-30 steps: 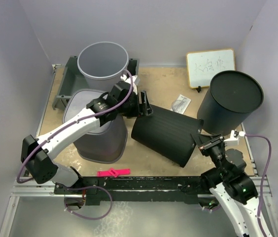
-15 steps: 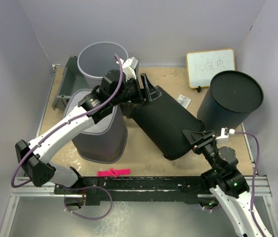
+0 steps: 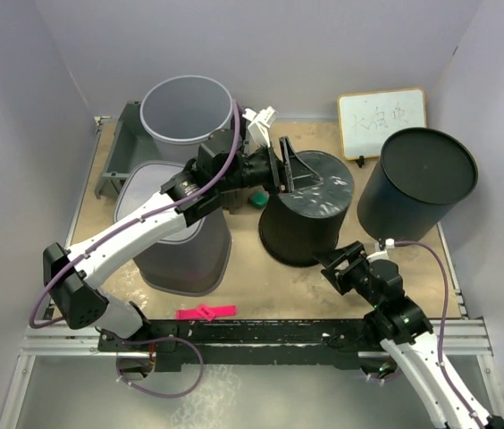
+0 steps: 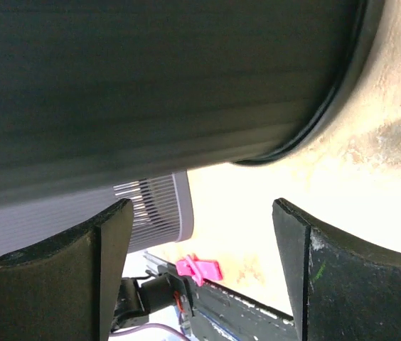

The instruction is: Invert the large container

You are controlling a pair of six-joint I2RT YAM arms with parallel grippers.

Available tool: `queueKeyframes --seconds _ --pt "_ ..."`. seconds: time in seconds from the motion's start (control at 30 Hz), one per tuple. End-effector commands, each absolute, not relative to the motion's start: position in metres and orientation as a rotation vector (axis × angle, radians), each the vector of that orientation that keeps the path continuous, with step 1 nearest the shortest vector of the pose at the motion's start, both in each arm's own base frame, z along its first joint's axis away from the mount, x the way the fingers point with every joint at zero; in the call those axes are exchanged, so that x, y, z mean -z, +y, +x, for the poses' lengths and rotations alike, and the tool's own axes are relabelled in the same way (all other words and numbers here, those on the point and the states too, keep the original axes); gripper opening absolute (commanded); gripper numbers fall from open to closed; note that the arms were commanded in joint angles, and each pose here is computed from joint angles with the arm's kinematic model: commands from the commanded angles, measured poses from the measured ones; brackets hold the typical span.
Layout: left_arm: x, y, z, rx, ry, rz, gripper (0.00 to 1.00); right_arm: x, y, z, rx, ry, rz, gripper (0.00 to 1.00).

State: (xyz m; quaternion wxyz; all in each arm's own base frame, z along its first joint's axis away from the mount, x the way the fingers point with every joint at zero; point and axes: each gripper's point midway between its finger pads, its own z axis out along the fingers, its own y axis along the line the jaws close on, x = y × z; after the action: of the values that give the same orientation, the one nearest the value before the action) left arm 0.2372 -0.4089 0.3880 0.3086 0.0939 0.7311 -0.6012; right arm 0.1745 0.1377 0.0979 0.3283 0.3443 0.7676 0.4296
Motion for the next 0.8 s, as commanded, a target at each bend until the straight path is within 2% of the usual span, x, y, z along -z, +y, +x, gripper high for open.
queueKeyframes --seconds 0.0,0.23,0.5,0.6,0.77 --pt "-0.401 -0.415 0.231 1.668 1.875 0.28 0.64 -0.085 0.138 0.168 -1.082 2.087 0.904 0.82" --pt "-0.392 -0.407 0.238 1.51 1.917 0.312 0.64 -0.083 0.121 0.156 -0.923 2.164 0.879 0.85" --pt "-0.396 -0.356 0.249 1.131 1.914 0.35 0.65 -0.138 0.098 0.146 -0.783 2.105 0.585 0.84" --pt "-0.395 -0.34 0.246 1.066 1.903 0.36 0.66 -0.17 0.107 0.155 -0.821 2.016 0.424 0.81" --pt "-0.391 -0.325 0.243 1.017 1.897 0.349 0.66 -0.189 0.159 0.166 -1.105 1.973 0.248 0.7"
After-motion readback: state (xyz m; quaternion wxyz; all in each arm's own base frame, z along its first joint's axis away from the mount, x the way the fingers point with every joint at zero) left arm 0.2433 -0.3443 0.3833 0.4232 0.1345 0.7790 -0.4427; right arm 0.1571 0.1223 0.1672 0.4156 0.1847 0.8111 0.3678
